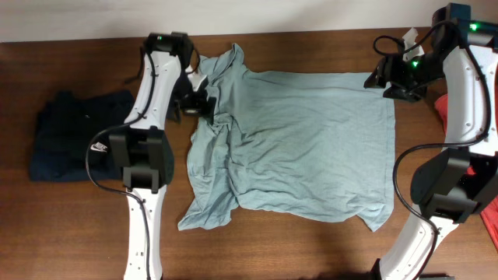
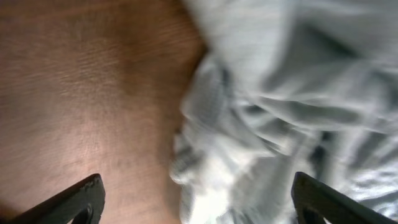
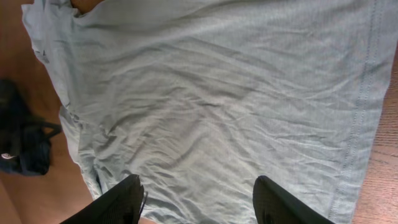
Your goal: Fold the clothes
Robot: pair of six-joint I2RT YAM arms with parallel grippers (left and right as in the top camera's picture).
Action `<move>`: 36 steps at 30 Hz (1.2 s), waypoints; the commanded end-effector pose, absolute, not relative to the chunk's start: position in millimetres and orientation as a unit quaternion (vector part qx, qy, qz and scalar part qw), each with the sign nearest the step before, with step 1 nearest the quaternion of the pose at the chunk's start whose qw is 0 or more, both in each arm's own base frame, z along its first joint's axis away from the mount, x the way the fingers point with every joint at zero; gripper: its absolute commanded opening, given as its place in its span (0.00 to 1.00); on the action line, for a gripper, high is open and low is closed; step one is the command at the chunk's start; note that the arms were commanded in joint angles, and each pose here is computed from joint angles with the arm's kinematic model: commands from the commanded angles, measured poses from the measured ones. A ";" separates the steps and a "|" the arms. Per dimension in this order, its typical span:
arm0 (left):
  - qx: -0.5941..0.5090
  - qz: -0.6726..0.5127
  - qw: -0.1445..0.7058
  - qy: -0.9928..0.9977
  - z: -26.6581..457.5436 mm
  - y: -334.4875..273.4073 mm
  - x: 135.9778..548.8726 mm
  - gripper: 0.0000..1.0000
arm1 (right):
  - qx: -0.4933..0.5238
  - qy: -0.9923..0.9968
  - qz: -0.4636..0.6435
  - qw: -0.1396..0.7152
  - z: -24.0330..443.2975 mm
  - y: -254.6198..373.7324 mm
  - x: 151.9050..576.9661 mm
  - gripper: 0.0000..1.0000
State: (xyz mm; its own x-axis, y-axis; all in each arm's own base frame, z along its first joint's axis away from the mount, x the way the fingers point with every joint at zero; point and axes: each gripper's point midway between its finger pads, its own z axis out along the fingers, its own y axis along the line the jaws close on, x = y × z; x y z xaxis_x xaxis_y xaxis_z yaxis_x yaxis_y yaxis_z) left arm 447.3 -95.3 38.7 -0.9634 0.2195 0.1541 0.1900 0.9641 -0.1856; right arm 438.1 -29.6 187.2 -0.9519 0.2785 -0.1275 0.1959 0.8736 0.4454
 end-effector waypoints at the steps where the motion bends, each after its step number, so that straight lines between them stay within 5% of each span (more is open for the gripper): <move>1: -0.069 0.121 0.097 -0.985 18.2 -85.8 444.0 0.78 | 0.116 0.966 0.210 0.093 184.8 -32.2 437.7 0.62; 5: -0.087 0.125 0.103 -0.983 -2.3 -86.1 439.6 0.39 | 0.116 0.966 0.210 0.093 184.8 -32.2 437.7 0.62; 6: -0.088 0.122 0.106 -0.983 -6.1 -85.0 437.5 0.14 | 0.116 0.966 0.210 0.093 184.8 -32.2 437.7 0.62; 8: -0.084 0.121 0.109 -0.983 -6.3 -81.3 436.5 0.01 | 0.116 0.966 0.210 0.093 184.8 -32.3 437.7 0.62; 22: 0.119 0.101 0.056 -0.986 18.7 42.1 458.8 0.01 | 0.132 0.975 0.176 0.040 135.9 -42.7 426.4 0.70; 23: 0.112 0.107 0.049 -0.987 19.1 41.9 462.0 0.03 | 0.134 0.975 0.177 0.027 125.6 -41.7 422.1 0.70; 27: 0.091 0.113 0.027 -0.989 31.7 40.7 469.6 0.41 | 0.141 0.976 0.164 -0.009 94.7 -44.0 405.8 0.71; 30: 0.071 0.114 0.005 -0.991 76.1 39.9 469.4 0.51 | 0.141 0.978 0.154 -0.011 80.9 -47.1 404.0 0.71; 36: 0.025 0.160 -0.051 -0.986 163.5 19.8 457.1 0.52 | 0.143 0.977 0.157 -0.020 82.9 -45.1 398.9 0.61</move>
